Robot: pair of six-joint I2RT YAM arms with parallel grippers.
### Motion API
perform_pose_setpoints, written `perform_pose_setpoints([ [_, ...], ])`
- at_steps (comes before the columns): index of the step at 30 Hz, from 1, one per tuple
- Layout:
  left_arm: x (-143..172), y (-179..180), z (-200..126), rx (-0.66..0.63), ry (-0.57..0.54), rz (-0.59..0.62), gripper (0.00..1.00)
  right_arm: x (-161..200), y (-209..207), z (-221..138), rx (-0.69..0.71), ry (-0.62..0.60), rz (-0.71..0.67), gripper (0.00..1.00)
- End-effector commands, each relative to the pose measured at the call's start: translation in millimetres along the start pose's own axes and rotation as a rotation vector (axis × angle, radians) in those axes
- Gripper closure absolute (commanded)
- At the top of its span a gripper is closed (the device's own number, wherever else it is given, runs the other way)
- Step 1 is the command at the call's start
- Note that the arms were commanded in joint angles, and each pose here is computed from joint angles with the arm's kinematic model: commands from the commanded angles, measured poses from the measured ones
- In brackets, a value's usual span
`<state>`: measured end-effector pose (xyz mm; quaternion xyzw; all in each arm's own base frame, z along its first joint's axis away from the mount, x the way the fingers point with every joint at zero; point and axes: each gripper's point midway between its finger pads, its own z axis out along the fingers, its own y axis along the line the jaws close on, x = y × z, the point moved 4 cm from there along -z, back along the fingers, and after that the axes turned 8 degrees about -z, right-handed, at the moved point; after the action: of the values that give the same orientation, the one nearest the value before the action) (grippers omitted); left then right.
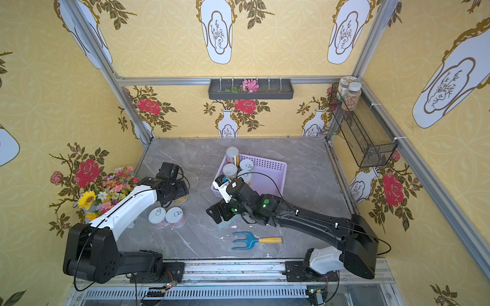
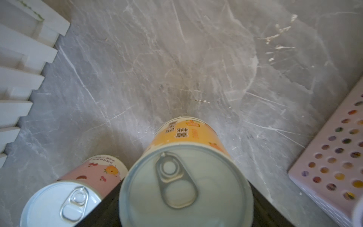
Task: Put the canned food in the basket
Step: Pick up the canned food from the center of the board, then place the canned food in the basket.
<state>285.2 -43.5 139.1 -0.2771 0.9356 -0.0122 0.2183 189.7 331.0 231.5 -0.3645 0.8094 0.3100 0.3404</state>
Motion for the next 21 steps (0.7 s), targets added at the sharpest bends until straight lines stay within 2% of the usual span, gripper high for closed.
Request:
perform_pose_setpoints([
  [1,2,-17,-13,0.053,-0.017,0.051,0.25,-4,-9,-7,0.006,-0.027,0.034,0.02],
  [9,27,-75,-49,0.208,-0.015,0.169,0.25,3,-37,-21,0.069,-0.052,0.068,0.03],
  [15,46,-117,-73,0.247,-0.029,0.287,0.25,12,-59,-37,0.149,-0.065,0.099,0.02],
  [21,66,-159,-82,0.302,-0.012,0.387,0.27,20,-80,-57,0.229,-0.058,0.143,0.03],
])
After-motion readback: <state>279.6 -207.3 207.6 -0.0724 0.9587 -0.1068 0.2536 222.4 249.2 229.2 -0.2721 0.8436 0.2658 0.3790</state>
